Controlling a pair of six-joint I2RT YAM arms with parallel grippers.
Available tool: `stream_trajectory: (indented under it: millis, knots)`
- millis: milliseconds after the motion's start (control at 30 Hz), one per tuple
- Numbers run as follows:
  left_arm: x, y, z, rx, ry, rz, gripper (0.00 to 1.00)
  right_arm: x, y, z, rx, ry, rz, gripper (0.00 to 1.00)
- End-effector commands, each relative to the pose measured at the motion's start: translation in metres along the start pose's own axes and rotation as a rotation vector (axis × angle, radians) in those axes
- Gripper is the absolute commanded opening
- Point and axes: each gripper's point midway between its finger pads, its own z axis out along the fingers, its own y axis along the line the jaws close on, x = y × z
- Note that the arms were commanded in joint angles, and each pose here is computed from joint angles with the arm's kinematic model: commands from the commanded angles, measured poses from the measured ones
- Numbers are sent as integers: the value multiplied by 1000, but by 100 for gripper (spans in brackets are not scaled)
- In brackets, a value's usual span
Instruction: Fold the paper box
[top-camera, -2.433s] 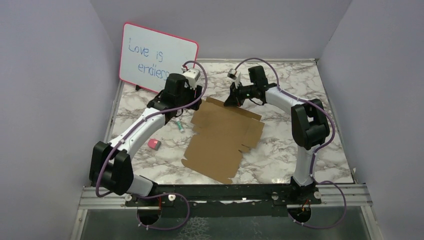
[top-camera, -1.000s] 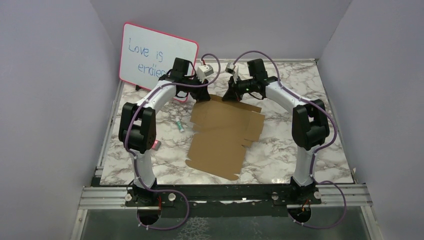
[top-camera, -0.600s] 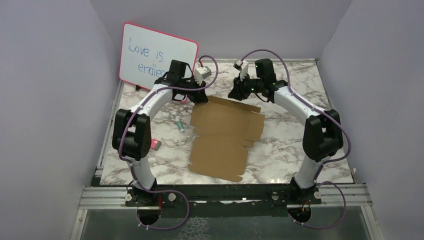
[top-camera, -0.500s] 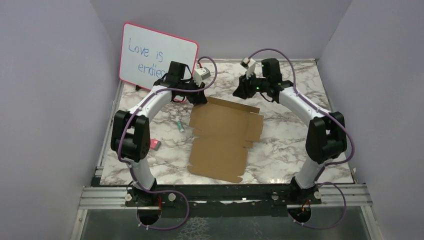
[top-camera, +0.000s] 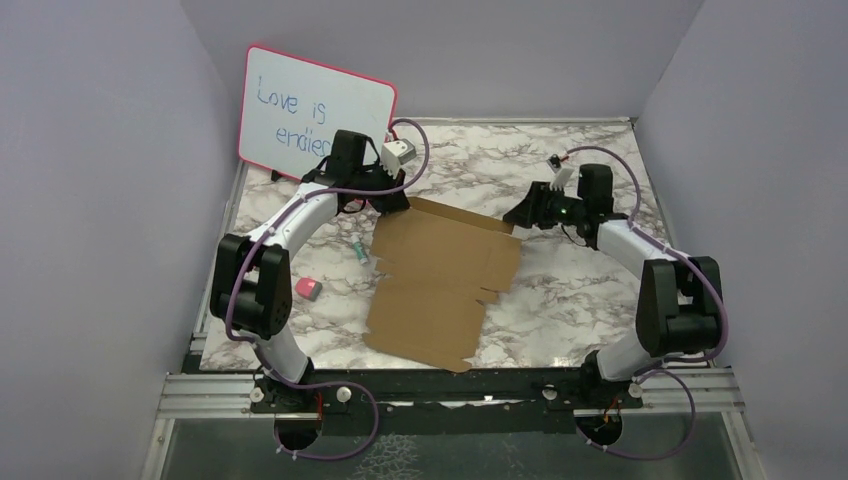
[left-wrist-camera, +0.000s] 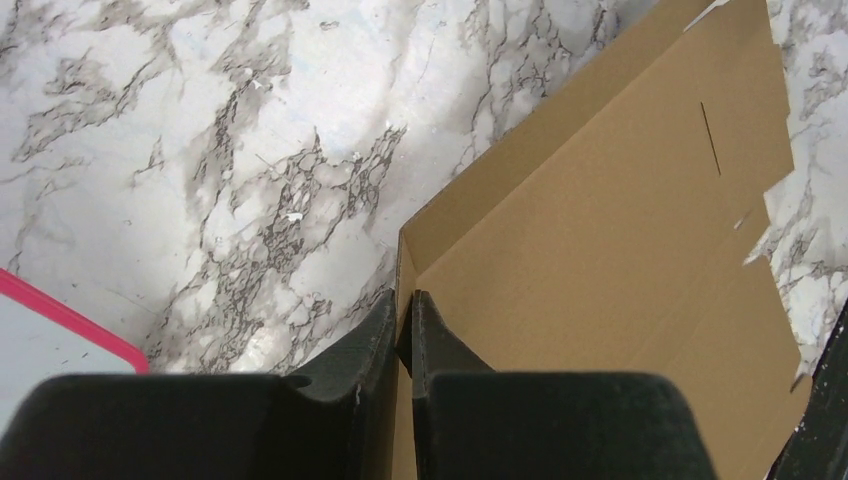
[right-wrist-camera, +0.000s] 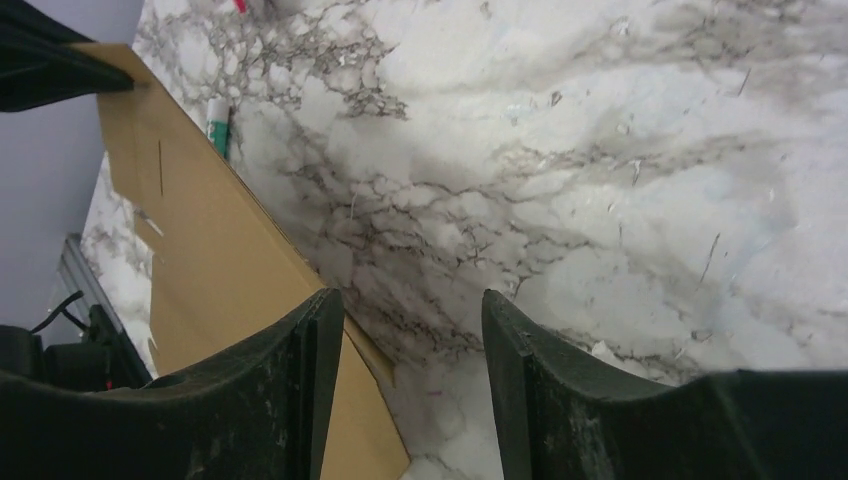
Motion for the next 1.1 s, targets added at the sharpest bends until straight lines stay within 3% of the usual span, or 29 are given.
stream_trajectory:
  millis: [0,267,633,800,1067]
  knots:
    - [-10,7,-9,-67,-39,30,9,-13,20,-13,-108,-110,27,60]
    - [-9,12,-8,-95,-36,19,9,0,41,-12,-278,-94,36,60]
    - [-13,12,-10,-98,-47,14,9,25,20,0,-225,-53,91,58]
    - [-10,14,-7,-102,-40,3,9,30,27,0,-276,-44,101,44]
    - [-11,17,-5,-114,-39,-27,9,17,28,4,-258,-53,65,13]
